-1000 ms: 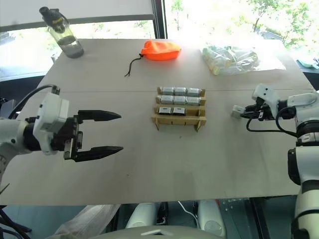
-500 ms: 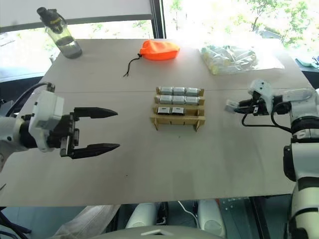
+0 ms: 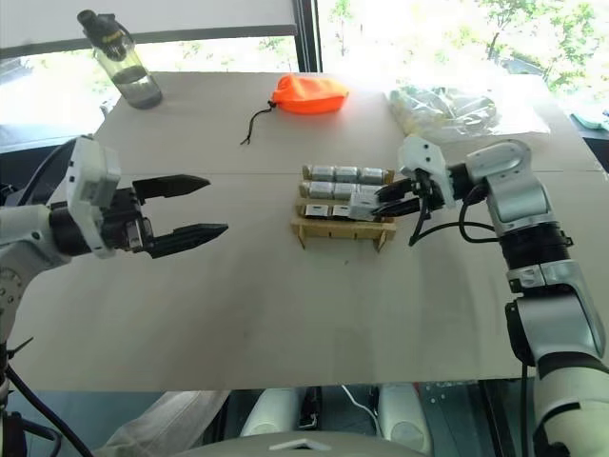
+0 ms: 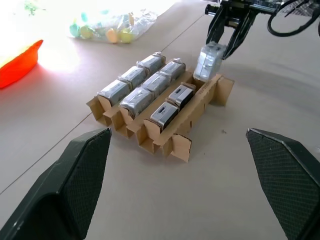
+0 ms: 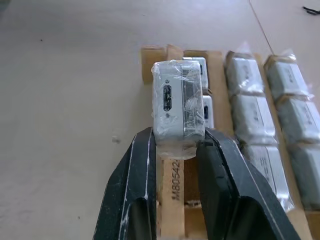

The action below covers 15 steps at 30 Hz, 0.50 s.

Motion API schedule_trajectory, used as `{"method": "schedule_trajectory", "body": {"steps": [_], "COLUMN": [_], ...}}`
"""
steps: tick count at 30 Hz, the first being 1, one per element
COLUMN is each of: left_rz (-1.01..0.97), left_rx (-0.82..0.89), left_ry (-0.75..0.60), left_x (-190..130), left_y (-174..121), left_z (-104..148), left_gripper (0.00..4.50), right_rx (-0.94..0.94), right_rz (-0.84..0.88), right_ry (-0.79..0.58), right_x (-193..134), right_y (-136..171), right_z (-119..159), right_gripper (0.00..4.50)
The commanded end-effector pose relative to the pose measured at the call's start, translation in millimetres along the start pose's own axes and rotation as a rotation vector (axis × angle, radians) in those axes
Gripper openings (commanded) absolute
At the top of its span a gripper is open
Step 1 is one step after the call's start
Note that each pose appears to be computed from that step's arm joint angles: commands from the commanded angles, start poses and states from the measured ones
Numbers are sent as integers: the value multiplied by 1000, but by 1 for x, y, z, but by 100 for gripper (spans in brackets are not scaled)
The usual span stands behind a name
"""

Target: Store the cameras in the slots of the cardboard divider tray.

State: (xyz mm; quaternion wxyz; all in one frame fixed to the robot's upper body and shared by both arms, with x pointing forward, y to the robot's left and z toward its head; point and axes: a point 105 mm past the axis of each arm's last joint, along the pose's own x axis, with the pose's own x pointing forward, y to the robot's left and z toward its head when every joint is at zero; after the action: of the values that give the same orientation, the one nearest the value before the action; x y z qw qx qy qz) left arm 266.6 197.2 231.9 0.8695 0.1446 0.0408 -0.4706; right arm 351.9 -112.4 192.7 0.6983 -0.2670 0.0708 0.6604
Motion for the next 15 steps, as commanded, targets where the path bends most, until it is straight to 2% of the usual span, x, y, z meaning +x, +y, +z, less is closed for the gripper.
{"method": "schedule_trajectory", "body": {"steps": [1, 15], "left_rz": [-9, -18], "left_rx": [23, 26], "left_ry": [-20, -7], "left_x": [1, -1], "left_y": [-2, -6], "left_z": [7, 5], "left_gripper": [450, 450], "right_rx": [-74, -57], "right_rz": [-23, -53], "right_ry": [30, 107], "right_x": [2, -10], "right_y": [-5, -17], "right_z": [-1, -22], "right_gripper": [61, 61]}}
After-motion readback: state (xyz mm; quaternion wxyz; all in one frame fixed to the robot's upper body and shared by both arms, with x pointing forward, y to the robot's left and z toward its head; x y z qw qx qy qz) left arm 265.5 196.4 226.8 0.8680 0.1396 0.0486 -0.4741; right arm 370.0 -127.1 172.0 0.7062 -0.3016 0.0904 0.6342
